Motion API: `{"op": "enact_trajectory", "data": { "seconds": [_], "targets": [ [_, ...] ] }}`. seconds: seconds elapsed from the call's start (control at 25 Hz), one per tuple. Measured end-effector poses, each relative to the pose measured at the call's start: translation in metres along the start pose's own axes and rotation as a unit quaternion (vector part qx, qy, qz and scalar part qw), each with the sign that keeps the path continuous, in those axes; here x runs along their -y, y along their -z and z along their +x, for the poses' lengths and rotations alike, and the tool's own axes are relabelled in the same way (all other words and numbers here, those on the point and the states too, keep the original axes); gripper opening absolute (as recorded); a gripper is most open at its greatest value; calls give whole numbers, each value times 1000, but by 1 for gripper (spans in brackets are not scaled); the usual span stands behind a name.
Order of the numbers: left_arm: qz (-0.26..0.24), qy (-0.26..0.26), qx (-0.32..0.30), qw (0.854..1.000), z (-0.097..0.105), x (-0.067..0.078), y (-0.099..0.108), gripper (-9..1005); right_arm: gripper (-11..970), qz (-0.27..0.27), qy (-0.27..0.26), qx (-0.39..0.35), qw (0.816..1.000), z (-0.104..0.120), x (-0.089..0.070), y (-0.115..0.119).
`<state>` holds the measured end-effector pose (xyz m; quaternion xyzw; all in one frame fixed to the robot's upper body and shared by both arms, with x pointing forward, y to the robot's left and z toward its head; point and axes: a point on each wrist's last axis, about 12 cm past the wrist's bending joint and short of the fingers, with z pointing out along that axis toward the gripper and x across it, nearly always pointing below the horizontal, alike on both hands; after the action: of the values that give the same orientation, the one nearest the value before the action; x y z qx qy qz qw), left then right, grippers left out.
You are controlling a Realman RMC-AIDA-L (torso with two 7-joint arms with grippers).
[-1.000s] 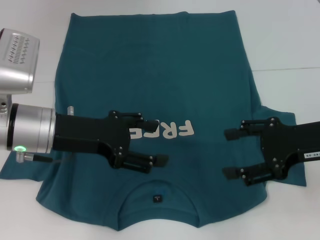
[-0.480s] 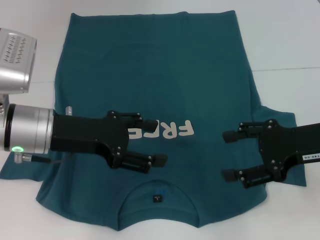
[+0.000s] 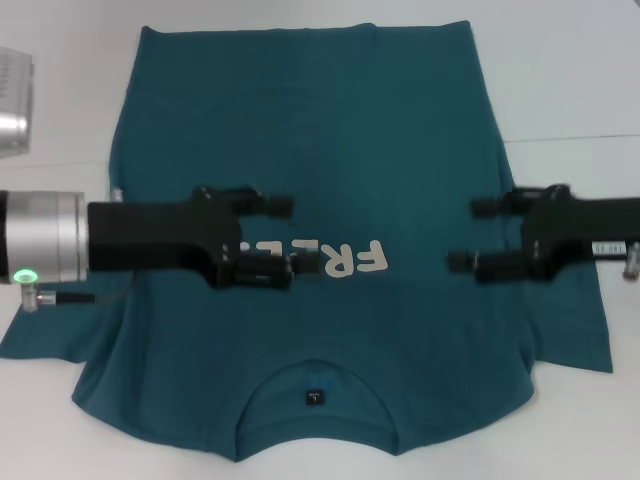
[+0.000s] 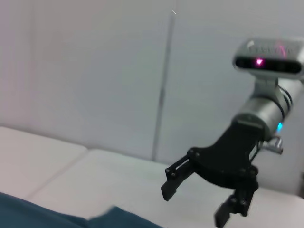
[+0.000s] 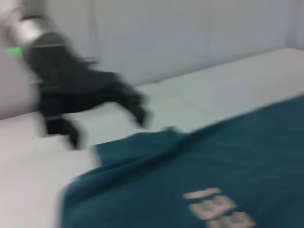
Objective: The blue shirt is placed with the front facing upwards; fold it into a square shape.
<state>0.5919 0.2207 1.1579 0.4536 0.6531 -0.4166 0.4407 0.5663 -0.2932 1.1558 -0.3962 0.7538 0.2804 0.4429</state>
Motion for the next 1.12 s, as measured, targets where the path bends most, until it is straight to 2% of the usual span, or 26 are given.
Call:
{"op": "enact_trajectory", "data": {
  "seconds": [0.16,0.36,0.68,0.84,1.12],
  "targets": [
    [-30,23,21,999,2,-5,5,886,915,73,-61,-10,995,1,18,1],
    [-53,43,29,997,7,-7,3,886,915,130,-107,-55,984,3,33,3],
    [-52,65,44,996,14,-5,-5,885,914,219,-201,-145,944,17,52,9],
    [-57,74,49,994,17,-5,-6,885,914,239,-254,-174,921,35,59,10],
    [-69,89,49,992,22,-7,-8,885,914,240,-294,-181,907,55,61,8]
  ]
}}
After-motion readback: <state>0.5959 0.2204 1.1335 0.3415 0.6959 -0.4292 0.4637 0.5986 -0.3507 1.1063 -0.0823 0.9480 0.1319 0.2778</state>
